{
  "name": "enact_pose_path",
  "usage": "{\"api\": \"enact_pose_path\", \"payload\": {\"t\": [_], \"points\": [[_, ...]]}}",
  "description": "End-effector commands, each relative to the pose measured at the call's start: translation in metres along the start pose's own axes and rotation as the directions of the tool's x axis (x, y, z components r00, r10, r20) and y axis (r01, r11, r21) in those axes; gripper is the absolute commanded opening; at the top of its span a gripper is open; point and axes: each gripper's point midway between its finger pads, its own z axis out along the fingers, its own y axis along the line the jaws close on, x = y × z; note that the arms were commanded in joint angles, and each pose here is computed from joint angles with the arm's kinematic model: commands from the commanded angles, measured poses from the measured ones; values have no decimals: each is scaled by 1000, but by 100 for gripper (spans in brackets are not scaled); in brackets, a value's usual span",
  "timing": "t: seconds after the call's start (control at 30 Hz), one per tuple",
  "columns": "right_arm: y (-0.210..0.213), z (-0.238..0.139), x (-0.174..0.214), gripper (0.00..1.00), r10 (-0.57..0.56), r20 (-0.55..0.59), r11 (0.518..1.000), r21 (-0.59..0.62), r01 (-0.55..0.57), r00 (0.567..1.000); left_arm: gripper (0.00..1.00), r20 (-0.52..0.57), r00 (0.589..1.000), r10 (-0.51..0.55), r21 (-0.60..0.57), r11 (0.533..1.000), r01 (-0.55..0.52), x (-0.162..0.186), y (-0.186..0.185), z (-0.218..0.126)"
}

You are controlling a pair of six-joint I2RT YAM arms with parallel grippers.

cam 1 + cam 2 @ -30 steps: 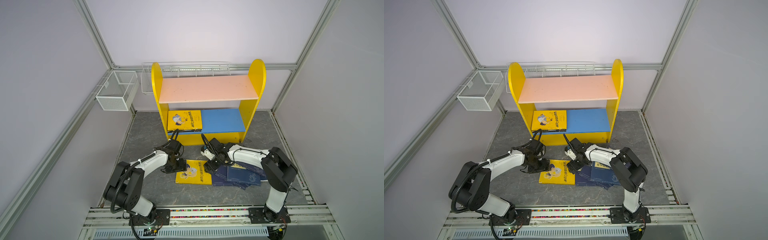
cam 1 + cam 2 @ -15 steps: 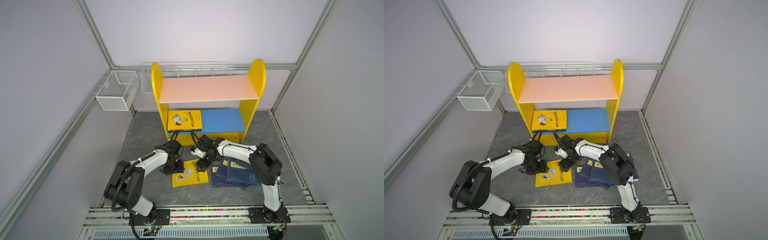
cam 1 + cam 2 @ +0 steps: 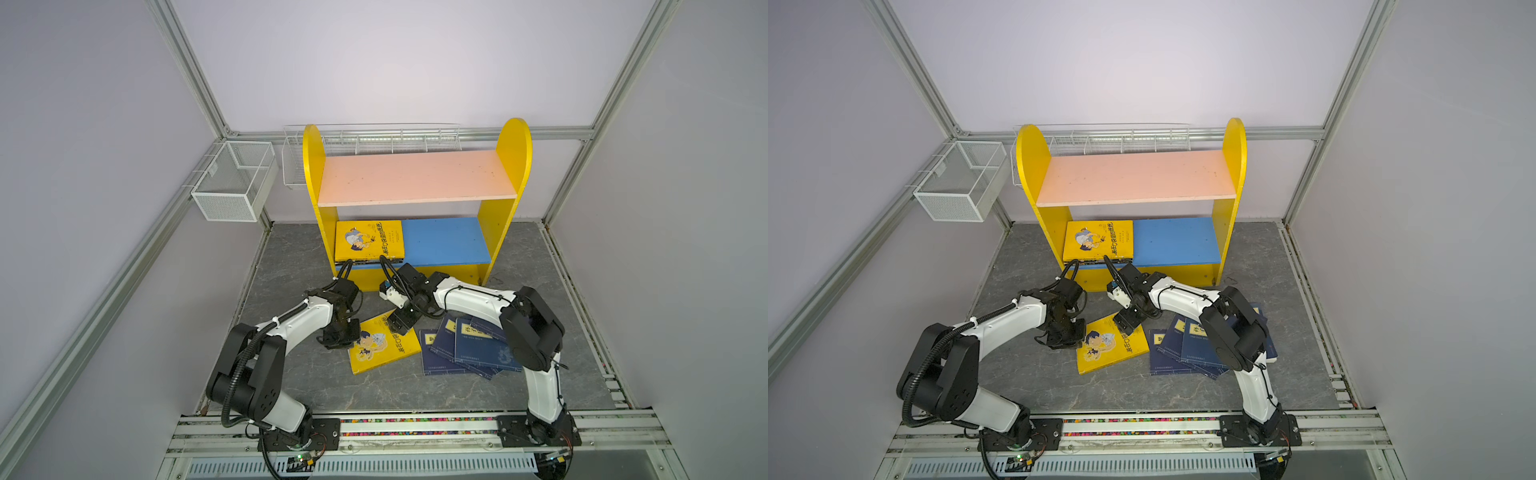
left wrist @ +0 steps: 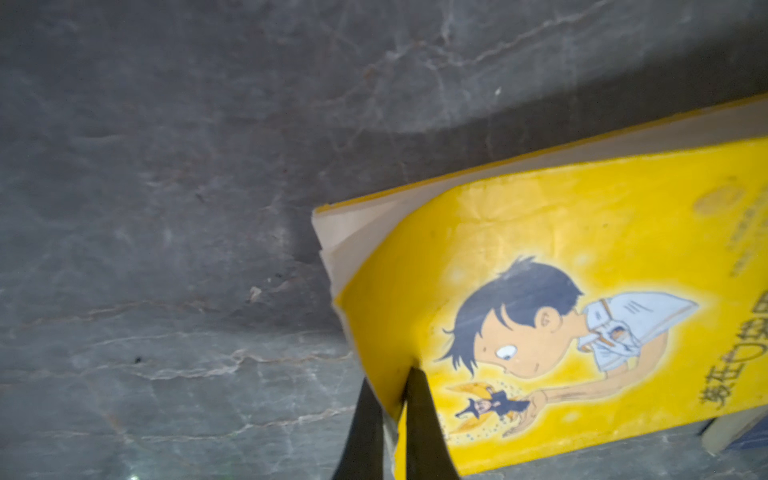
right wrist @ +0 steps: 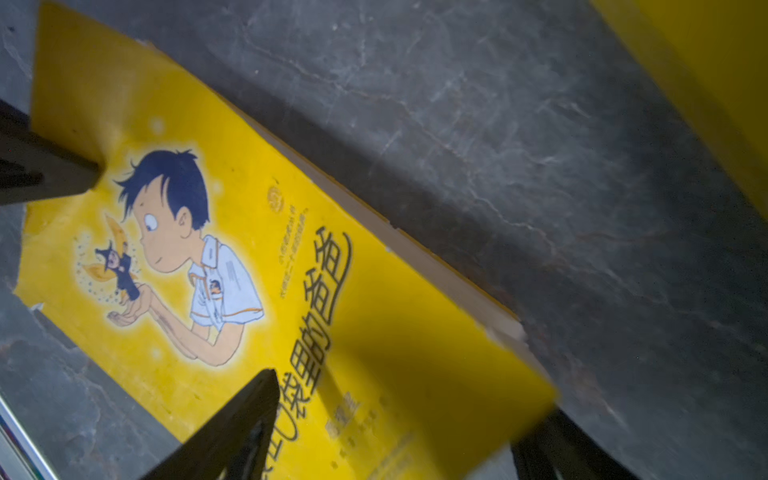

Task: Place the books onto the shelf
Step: 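Grasp the yellow book edge with the right gripper while left pins it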

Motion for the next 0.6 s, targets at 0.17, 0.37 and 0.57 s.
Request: {"api": "enact_pose_path", "payload": {"t": [0.17, 0.37, 0.57], "points": [[-2, -15, 10, 88, 55, 34, 996, -69, -52, 998, 0, 77, 997, -6, 79, 997, 0, -27, -16, 3], [27, 5, 57, 87, 72, -113, 972, -213, -95, 991, 0, 78, 997, -13, 71, 997, 8, -27, -14, 3], [30, 18, 69, 85, 79, -161, 962, -245, -117, 984, 0, 83, 997, -12, 74, 997, 5, -29, -15, 3]]}}
